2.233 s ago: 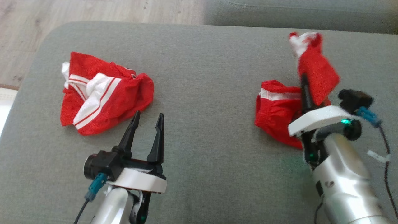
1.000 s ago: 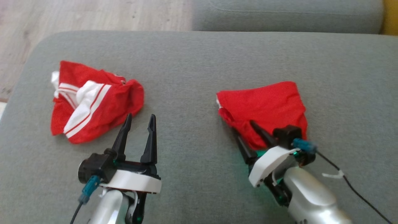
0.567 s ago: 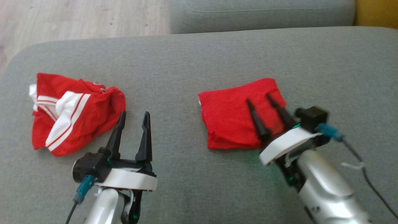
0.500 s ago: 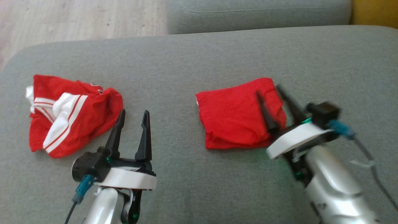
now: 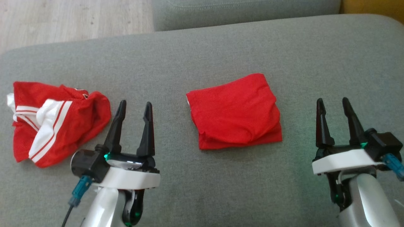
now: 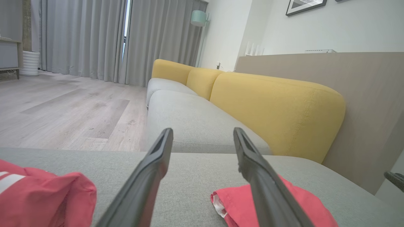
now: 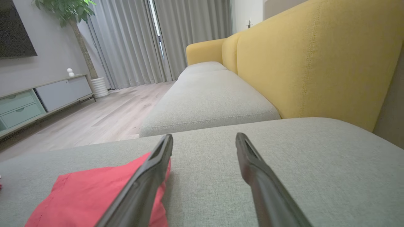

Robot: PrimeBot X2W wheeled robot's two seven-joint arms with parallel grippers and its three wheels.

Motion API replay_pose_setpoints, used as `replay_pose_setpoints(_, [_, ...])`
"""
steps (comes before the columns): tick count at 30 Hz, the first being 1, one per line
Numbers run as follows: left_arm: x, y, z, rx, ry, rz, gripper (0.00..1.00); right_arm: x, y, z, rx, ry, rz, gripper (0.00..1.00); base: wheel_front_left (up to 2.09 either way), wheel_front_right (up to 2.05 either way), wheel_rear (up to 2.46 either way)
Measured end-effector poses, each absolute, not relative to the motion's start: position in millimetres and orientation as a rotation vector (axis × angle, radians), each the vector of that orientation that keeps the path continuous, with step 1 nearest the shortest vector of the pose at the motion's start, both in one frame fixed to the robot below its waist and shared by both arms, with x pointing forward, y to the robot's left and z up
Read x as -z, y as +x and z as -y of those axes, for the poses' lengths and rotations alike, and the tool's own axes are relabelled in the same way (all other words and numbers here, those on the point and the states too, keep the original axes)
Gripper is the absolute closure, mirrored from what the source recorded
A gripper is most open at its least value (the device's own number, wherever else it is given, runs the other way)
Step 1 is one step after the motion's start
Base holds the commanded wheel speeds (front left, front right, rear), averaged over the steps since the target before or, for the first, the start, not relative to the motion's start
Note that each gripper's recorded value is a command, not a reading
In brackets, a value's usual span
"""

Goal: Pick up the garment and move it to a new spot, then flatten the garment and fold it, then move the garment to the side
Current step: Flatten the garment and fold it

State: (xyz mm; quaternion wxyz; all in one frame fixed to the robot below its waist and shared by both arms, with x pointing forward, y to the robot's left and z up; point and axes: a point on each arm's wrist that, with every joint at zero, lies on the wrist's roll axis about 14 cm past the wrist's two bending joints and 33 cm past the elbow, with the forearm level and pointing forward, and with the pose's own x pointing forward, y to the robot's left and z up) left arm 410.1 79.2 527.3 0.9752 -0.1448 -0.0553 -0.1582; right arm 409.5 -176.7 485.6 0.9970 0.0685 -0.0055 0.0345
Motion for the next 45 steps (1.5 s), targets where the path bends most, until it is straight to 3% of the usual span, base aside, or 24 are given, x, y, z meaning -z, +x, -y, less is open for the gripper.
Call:
replay_pose_setpoints(2, [-524,411,-78,0.322,-0.292,0.102,0.0,-486,412,174,-0.078,0.129,0.015,0.0,0.0,0.0,0.0])
replay_pose_setpoints(3, [-521,412,-78,0.32,-0.293,0.096,0.0,-484,414,171,-0.087,0.127,0.009,0.63,0.0,0.0,0.0])
replay_pose_setpoints(4, [-519,412,-79,0.318,-0.293,0.091,0.0,-482,415,166,-0.102,0.117,0.001,1.0,0.0,0.0,0.0])
replay_pose_setpoints(14, [-505,423,-87,0.298,-0.288,0.06,0.0,-459,457,107,-0.278,0.039,-0.063,1.0,0.0,0.0,0.0])
replay_pose_setpoints(21, [-495,422,-102,0.257,-0.275,0.032,0.0,-369,447,89,-0.35,-0.044,-0.358,1.0,0.0,0.0,0.0])
replay_pose_setpoints(28, [-500,419,-105,0.251,-0.269,0.045,0.0,-387,459,87,-0.335,-0.007,-0.316,1.0,0.0,0.0,0.0])
replay_pose_setpoints(34, [-507,416,-106,0.25,-0.267,0.063,0.0,-439,465,41,-0.465,0.045,-0.15,1.0,0.0,0.0,0.0])
replay_pose_setpoints(40, [-511,414,-107,0.248,-0.265,0.073,0.0,-385,421,22,-0.544,0.052,-0.363,1.0,0.0,0.0,0.0])
replay_pose_setpoints(45, [-513,415,-109,0.238,-0.263,0.08,0.0,-406,437,39,-0.476,0.089,-0.296,1.0,0.0,0.0,0.0])
